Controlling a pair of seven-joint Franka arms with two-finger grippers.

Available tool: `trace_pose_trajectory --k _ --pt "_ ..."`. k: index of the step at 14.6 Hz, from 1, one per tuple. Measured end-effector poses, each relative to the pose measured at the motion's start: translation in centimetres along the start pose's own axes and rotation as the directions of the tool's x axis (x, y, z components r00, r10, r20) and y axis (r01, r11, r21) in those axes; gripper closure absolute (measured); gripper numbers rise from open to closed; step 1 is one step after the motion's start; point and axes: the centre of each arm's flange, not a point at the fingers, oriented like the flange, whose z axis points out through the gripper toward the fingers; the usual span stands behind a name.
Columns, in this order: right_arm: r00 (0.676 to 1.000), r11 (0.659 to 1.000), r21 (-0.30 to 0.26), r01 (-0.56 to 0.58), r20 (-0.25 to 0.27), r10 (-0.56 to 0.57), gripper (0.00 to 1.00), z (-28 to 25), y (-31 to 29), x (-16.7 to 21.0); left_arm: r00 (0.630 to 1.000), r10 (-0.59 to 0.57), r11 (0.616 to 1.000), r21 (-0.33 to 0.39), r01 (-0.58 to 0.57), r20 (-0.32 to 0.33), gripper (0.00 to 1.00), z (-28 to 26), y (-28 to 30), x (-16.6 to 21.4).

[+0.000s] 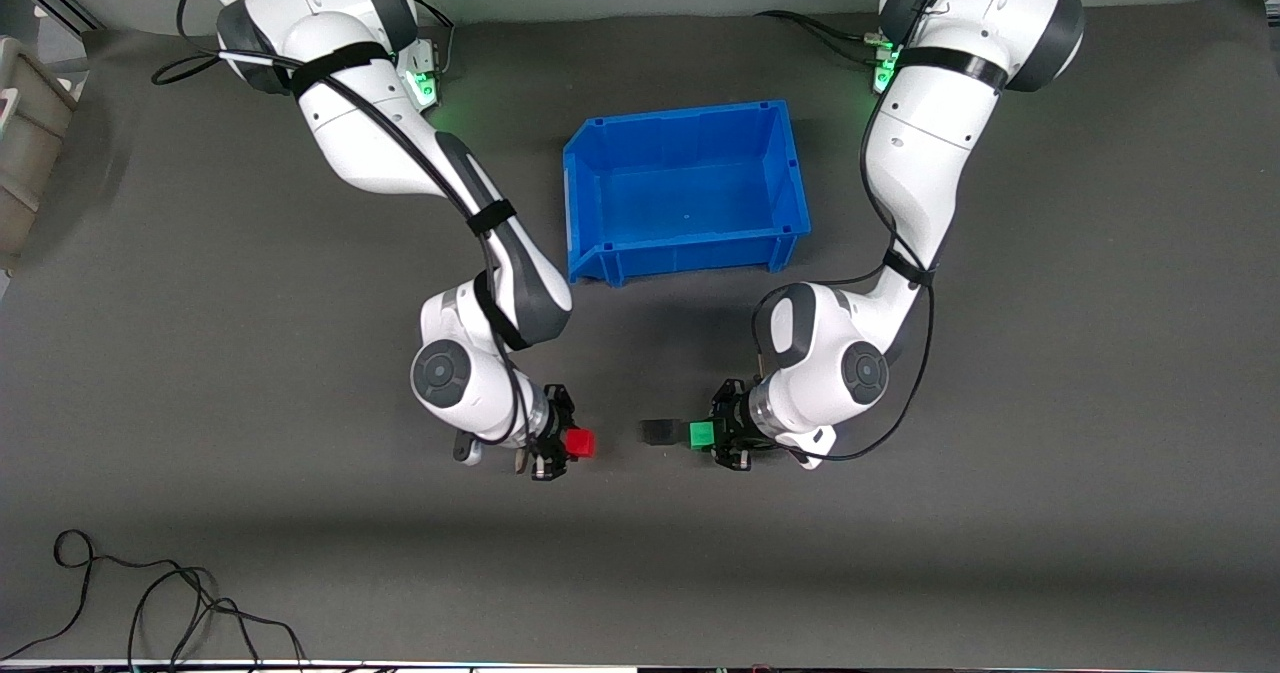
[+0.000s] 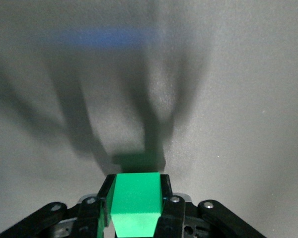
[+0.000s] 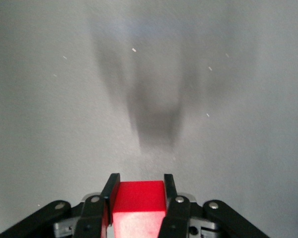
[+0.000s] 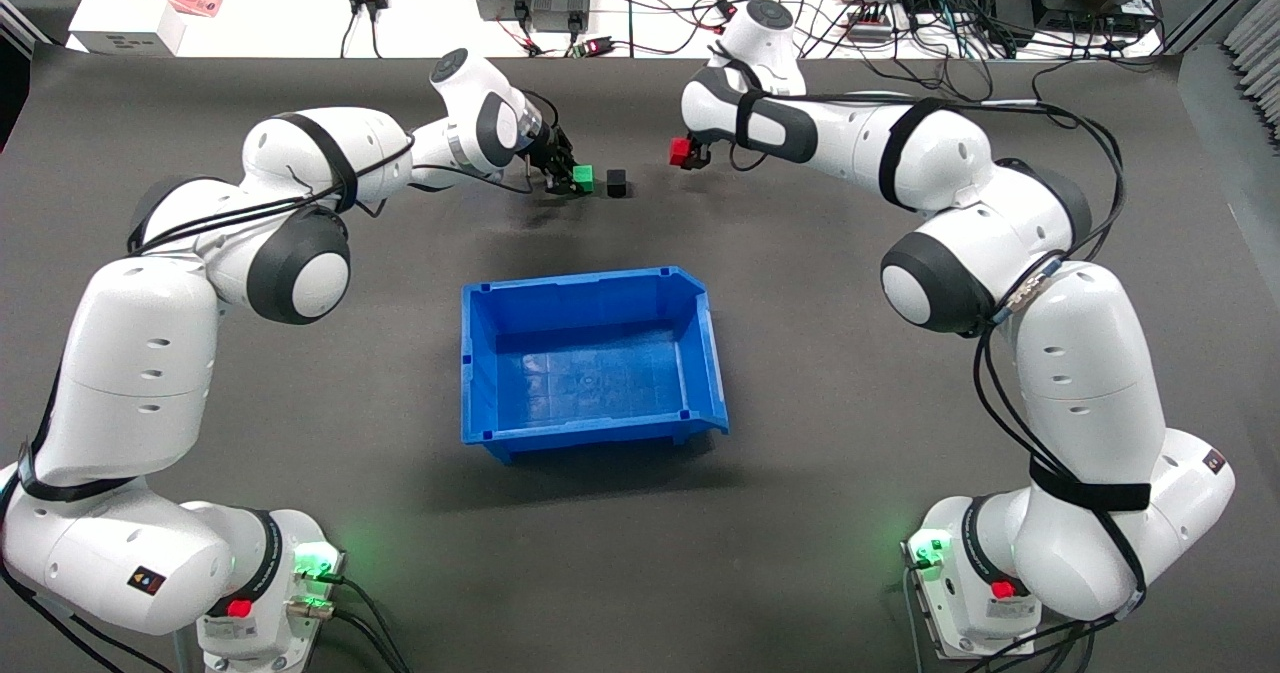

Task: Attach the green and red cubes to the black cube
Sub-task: 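Press the red and green cubes against the black cube's sides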

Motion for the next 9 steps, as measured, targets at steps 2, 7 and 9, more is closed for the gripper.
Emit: trace_pose_trajectory --k 2,7,9 --pt "1.000 1.000 -0.001 -0.031 -0.001 0.031 0.60 0.1 0.3 -0.5 1.000 -0.004 1.000 -0.017 0.004 0.001 0.60 0.2 -0.2 -0.6" --pt "0.998 0.998 -0.008 -0.055 -0.005 0.055 0.60 0.7 1.4 -1.7 1.000 0.005 1.000 -0.014 -0.005 0.002 0.60 0.9 -1.0 -1.7" --pt "0.998 0.998 -0.011 -0.060 -0.008 0.060 0.60 1.0 1.6 -1.8 1.000 0.006 1.000 -0.012 -0.006 0.002 0.60 1.1 -1.3 -2.0"
